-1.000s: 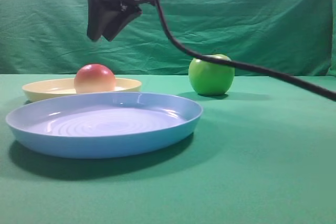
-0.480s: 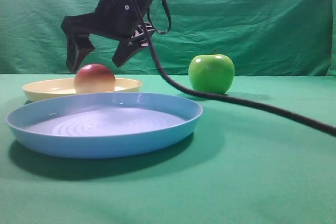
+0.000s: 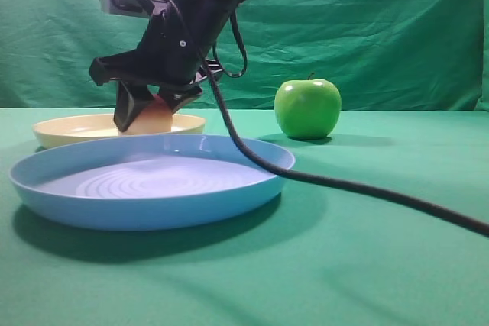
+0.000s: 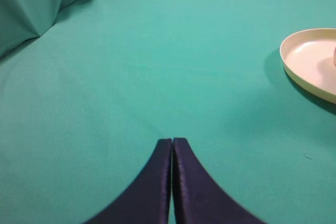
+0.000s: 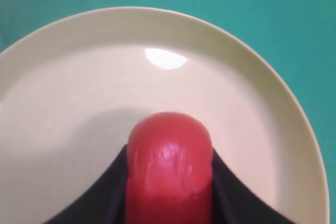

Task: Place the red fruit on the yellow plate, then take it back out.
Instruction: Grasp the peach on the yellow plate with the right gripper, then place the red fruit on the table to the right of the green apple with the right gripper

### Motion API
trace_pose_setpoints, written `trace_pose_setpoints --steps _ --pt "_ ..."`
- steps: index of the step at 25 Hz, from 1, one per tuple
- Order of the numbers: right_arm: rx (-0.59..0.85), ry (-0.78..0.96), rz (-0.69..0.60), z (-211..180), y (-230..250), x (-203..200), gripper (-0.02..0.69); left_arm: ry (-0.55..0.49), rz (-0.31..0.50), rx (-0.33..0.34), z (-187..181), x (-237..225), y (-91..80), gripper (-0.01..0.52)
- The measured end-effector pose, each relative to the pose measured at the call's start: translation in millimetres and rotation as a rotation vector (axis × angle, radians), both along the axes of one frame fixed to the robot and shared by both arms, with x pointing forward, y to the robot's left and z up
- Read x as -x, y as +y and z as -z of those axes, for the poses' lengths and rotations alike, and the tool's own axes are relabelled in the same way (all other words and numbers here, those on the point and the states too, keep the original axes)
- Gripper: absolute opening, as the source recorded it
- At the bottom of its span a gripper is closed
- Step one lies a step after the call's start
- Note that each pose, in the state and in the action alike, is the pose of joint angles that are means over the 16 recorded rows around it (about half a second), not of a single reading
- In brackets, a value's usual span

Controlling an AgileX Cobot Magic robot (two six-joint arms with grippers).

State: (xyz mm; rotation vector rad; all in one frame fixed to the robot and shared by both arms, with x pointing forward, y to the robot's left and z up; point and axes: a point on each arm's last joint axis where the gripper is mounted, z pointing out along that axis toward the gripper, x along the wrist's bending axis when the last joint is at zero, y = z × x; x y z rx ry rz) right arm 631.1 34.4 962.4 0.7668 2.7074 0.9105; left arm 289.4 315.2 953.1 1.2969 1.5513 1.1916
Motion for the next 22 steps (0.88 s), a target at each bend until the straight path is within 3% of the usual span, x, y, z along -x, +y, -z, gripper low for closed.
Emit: trace_pose_setpoints --steps 7,14,22 --pt "0.029 0.094 0.034 -71 -43 11 0.196 0.000 0.000 0.000 0 0 0.0 0.000" --pt "0.053 0.151 0.164 -141 -99 33 0.190 0.000 0.000 0.000 0 0 0.0 0.000" --pt "0.116 0.174 0.351 -175 -162 71 0.190 0.000 0.000 0.000 0 0 0.0 0.000"
